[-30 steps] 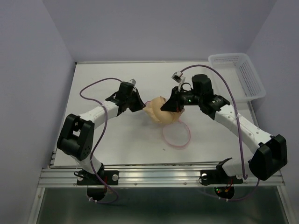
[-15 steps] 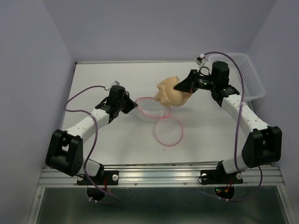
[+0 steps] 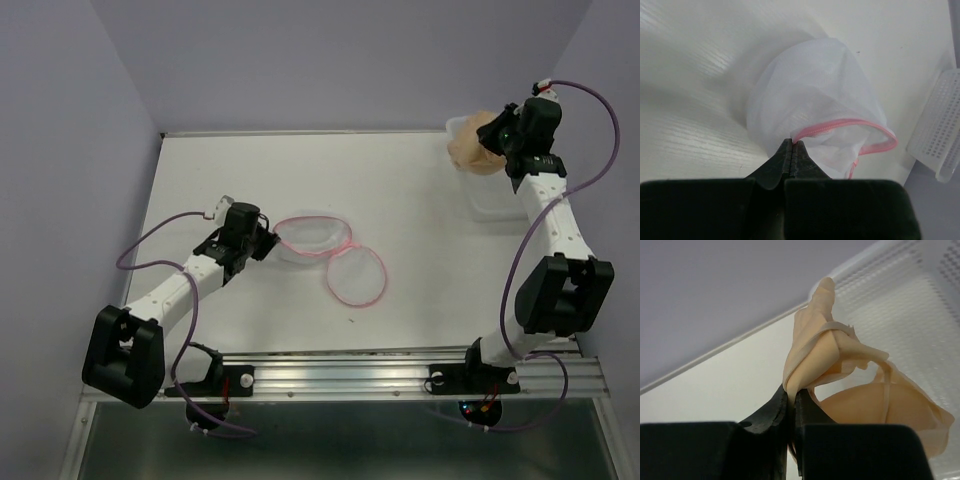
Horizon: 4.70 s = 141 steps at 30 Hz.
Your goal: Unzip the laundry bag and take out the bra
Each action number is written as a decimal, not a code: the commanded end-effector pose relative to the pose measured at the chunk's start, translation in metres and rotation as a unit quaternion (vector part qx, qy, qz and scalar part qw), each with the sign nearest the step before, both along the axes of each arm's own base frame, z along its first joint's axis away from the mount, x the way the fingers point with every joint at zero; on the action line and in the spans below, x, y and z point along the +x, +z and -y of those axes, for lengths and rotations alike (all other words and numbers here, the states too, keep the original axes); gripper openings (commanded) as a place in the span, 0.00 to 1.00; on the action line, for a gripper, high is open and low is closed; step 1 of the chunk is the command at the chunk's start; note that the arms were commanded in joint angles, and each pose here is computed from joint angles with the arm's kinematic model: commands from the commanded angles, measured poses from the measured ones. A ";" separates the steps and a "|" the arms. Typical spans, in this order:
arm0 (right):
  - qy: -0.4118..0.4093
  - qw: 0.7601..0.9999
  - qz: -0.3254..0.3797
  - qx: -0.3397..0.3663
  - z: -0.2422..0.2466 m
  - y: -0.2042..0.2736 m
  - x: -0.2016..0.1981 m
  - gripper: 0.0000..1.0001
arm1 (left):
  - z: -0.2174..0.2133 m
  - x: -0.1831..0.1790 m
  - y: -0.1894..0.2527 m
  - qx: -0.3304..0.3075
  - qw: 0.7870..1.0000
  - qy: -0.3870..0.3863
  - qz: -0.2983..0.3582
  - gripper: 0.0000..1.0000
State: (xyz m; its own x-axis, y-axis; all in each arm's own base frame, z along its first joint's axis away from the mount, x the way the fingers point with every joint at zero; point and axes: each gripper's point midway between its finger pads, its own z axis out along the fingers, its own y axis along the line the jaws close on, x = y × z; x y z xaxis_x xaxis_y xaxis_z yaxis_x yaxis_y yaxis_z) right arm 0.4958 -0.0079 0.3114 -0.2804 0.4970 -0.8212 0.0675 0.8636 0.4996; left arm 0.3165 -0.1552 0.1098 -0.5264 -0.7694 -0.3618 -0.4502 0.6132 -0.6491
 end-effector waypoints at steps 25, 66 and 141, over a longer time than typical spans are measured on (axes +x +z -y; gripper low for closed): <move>0.010 0.984 -0.151 -0.089 -0.050 -0.102 -0.093 1.00 | 0.005 -0.003 -0.005 0.002 1.000 -0.007 0.017 0.00; 0.210 0.932 -0.263 0.135 -0.188 -0.244 -0.233 0.19 | 0.012 -0.016 -0.010 0.000 1.000 0.001 0.013 0.00; 0.380 0.908 -0.161 -0.072 -0.490 -0.093 -0.124 0.79 | -0.071 -0.061 0.040 0.010 0.990 0.115 0.080 0.99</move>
